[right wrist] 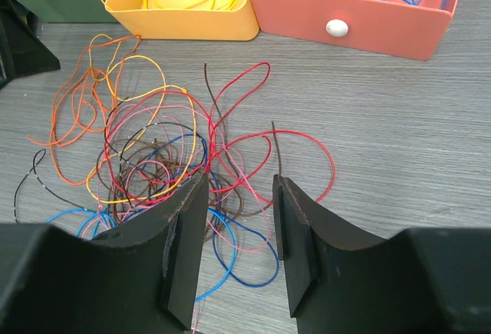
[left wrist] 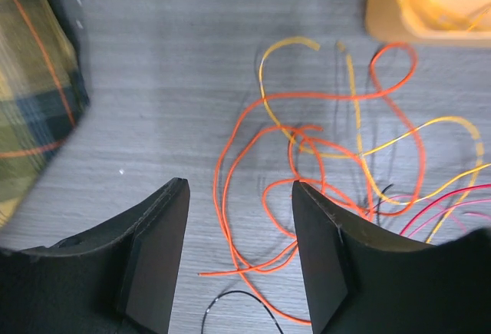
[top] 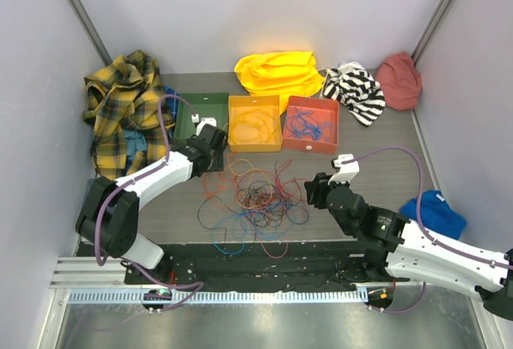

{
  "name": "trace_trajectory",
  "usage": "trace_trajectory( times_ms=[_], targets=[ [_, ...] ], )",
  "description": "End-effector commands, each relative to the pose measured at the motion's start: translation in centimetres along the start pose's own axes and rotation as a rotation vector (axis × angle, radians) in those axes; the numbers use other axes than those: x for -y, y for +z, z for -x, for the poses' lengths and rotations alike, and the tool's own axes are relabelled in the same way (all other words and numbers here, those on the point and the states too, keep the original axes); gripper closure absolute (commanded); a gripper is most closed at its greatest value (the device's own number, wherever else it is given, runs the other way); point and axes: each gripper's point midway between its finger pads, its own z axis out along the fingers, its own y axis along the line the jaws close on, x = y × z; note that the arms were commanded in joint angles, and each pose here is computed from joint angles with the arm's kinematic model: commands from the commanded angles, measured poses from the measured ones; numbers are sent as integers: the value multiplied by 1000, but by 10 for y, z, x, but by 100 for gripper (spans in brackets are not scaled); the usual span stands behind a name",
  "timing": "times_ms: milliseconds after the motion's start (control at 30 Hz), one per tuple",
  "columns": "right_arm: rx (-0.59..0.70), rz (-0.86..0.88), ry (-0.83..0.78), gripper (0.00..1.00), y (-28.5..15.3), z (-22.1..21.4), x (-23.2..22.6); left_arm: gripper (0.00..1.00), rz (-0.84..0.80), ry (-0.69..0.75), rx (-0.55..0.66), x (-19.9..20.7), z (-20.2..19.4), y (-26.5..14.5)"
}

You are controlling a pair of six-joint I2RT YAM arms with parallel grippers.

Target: Untangle the cables

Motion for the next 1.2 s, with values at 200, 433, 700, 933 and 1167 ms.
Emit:
trace_trajectory(
  times_ms=[200, 433, 700, 933, 1167],
  targets=[
    [33, 13, 69, 53, -6, 6, 2, 42, -128, -124, -123, 19, -38, -5],
    [17, 20, 69, 53, -3, 0, -2, 45, -250, -192, -110, 45, -42, -11],
    [18, 21, 73, 53, -3, 1, -2, 50, -237, -168, -138, 52, -46, 3],
    [16, 9, 65, 53, -3, -1, 1, 74, -206, -165, -148, 50, -51, 12],
    [16, 11, 63, 53, -3, 0, 0, 100, -213, -181, -53, 41, -18, -20]
  ],
)
